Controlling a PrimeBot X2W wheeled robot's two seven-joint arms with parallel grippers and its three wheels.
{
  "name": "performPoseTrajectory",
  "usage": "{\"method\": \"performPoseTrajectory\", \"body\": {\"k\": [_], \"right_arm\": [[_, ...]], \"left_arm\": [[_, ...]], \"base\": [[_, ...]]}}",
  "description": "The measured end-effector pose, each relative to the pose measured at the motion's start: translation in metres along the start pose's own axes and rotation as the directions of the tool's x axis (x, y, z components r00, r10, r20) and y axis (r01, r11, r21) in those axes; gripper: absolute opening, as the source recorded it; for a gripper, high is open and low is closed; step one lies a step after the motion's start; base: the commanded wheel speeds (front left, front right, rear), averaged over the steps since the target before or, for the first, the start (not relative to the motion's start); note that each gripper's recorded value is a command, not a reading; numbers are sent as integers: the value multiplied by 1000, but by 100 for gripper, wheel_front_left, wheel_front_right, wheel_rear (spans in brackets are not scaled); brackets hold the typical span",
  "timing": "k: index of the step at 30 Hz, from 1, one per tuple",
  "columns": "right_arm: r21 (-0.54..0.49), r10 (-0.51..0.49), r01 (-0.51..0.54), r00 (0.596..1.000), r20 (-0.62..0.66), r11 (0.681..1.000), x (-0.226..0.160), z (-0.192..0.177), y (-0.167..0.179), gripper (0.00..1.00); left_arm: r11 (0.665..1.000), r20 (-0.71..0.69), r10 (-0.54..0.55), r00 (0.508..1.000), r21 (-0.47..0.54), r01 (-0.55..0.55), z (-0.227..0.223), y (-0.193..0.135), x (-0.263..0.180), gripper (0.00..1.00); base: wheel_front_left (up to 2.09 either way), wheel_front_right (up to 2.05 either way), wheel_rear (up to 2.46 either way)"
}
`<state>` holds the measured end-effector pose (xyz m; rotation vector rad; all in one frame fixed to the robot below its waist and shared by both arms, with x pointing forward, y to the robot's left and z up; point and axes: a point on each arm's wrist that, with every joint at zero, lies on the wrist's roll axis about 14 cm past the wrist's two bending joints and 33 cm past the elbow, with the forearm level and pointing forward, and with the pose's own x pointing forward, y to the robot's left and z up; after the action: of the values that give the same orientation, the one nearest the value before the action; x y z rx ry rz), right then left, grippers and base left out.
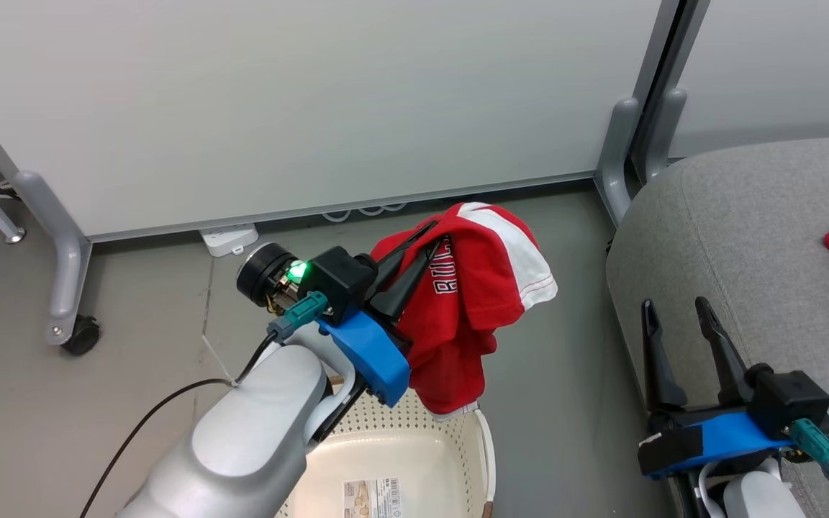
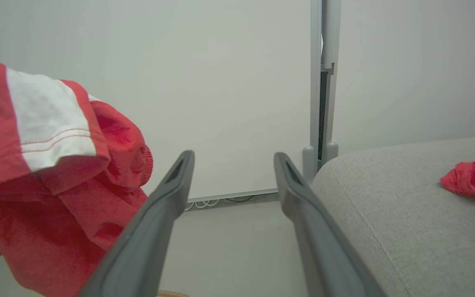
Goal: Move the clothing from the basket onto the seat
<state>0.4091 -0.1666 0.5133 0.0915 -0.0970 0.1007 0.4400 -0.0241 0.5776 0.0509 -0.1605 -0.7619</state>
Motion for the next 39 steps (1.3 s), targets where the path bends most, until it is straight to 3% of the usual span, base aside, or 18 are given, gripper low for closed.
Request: {"method": "performPoseTrajectory", "body": {"k": [14,24,30,39], "right_arm": [[4,45,-45,999,-12,999,-13,-2,17,100],[3,162,-162,986,-43,987,-11,-14,55,100],[10,292,-292,954,-69,956,-11,-23,98,100],[9,479,-479,875,-75,878,-4,-25,161,100]], "left_arm": [[999,35,13,999,36,-14,22,-1,-8,0],[999,22,22,1000,31,-23,15,4,-8,0],[999,28,20,999,34,-21,17,5,-5,0],[999,26,14,1000,34,-15,14,7,-1,0]], "base": [[0,0,0],[0,0,0],[0,0,0],[0,0,0]]}}
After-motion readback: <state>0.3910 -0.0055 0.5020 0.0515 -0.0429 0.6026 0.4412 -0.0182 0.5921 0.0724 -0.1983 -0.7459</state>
